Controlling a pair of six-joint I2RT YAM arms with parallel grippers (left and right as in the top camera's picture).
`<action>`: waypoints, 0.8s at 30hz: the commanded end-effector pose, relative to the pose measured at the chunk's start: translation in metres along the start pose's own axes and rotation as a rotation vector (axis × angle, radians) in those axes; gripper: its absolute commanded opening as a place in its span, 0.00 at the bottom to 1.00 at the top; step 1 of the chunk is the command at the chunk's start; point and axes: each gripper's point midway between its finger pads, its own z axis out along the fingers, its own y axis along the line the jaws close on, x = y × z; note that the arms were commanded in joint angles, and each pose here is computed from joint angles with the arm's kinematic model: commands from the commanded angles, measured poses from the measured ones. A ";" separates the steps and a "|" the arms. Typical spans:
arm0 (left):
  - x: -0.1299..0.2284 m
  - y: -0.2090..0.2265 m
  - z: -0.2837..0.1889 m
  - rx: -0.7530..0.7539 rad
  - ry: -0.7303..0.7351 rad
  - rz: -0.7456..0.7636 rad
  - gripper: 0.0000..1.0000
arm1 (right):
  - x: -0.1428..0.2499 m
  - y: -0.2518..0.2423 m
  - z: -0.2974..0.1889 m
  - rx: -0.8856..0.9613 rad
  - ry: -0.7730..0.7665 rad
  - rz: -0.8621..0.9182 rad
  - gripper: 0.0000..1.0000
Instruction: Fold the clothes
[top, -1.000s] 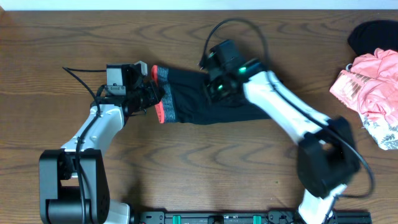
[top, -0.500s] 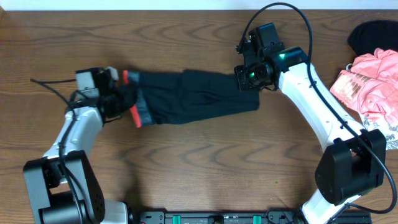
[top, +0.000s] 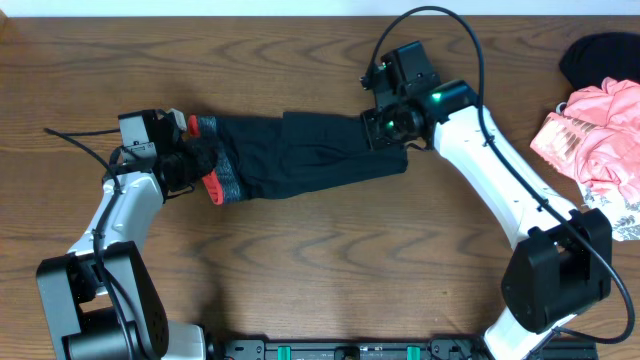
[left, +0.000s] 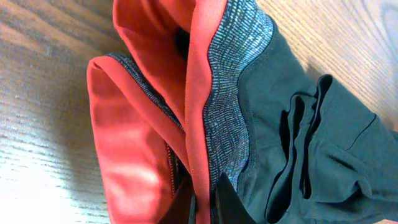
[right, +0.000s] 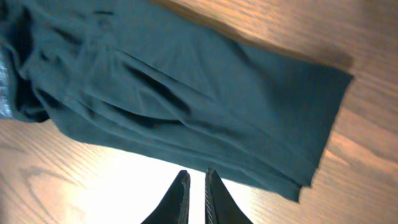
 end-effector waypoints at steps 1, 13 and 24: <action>0.002 -0.002 -0.005 0.000 -0.002 0.023 0.06 | 0.001 0.003 0.008 0.036 0.003 -0.041 0.08; -0.035 -0.037 -0.075 0.018 -0.225 0.109 0.06 | 0.017 -0.016 0.045 0.109 0.088 -0.028 0.07; -0.038 -0.039 -0.095 -0.014 -0.275 0.125 0.05 | 0.024 -0.031 0.069 0.160 0.125 -0.014 0.07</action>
